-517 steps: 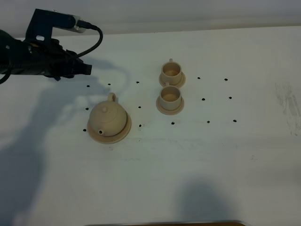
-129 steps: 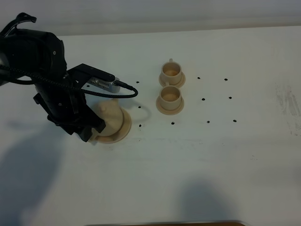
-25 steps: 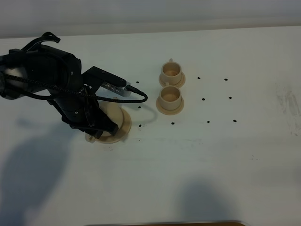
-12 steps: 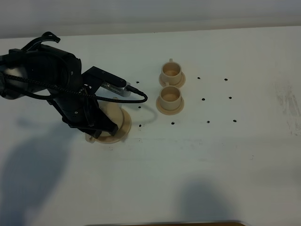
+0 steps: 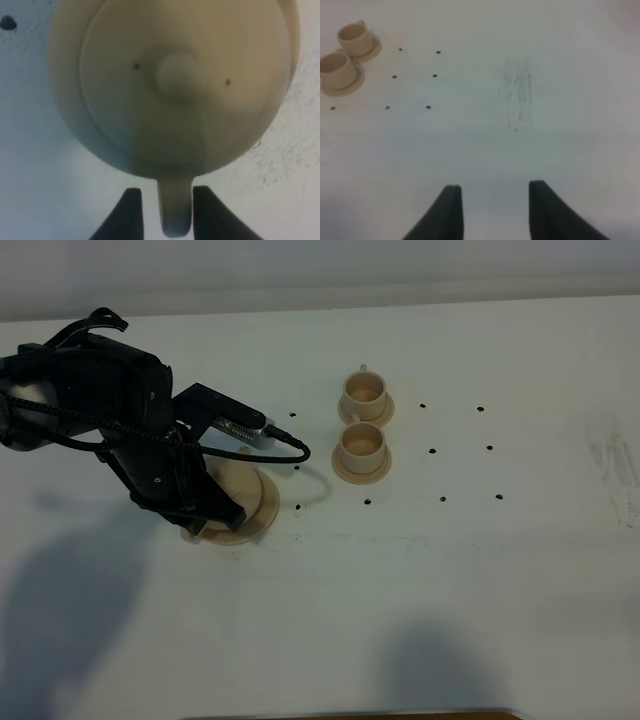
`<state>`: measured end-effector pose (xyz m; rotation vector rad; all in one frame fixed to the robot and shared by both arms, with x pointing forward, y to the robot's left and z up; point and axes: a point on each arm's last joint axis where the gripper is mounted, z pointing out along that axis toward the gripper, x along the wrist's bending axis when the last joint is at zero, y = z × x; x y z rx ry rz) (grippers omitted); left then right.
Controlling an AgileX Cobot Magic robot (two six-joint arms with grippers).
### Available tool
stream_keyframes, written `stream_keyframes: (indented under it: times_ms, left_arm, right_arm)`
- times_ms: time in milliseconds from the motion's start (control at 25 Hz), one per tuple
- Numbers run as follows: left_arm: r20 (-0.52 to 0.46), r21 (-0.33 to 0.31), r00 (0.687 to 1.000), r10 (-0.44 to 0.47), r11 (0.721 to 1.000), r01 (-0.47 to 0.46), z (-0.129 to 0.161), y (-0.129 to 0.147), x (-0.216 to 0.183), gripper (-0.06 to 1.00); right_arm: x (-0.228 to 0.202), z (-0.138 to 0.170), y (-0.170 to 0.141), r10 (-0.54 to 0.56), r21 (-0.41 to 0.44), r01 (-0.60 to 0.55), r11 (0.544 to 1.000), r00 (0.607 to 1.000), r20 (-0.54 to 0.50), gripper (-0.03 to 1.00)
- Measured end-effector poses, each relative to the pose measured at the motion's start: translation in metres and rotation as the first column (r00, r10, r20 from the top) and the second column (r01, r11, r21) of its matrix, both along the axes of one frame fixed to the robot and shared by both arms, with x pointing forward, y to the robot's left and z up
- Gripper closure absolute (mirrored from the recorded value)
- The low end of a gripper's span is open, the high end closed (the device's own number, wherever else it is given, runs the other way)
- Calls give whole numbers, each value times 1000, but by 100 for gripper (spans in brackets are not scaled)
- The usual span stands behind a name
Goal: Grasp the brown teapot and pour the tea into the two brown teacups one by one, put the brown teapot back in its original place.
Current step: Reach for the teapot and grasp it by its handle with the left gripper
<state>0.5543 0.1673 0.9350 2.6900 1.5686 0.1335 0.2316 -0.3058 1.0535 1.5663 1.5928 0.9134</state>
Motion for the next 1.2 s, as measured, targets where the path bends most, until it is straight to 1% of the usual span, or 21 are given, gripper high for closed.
stream_keyframes:
  times_ms: [80, 200, 280, 880, 1200]
  left_arm:
    - [-2, 1, 1000, 2, 1000, -2, 0, 1, 0, 67]
    - [-2, 7, 1000, 3, 1000, -3, 0, 3, 1, 75]
    - [0, 16, 1000, -2, 1000, 2, 0, 4, 1, 77]
    - [16, 43, 999, -31, 999, 30, 0, 6, 3, 77]
    - [87, 29, 994, -72, 997, 70, 14, 6, 5, 77]
  right_arm:
    - [0, 0, 0, 0, 0, 0, 1000, 1000, 0, 66]
    - [0, 0, 0, 0, 0, 0, 1000, 1000, 0, 66]
    - [0, 0, 0, 0, 0, 0, 1000, 1000, 0, 66]
    - [0, 0, 0, 0, 0, 0, 1000, 1000, 0, 66]
    - [0, 0, 0, 0, 0, 0, 1000, 1000, 0, 66]
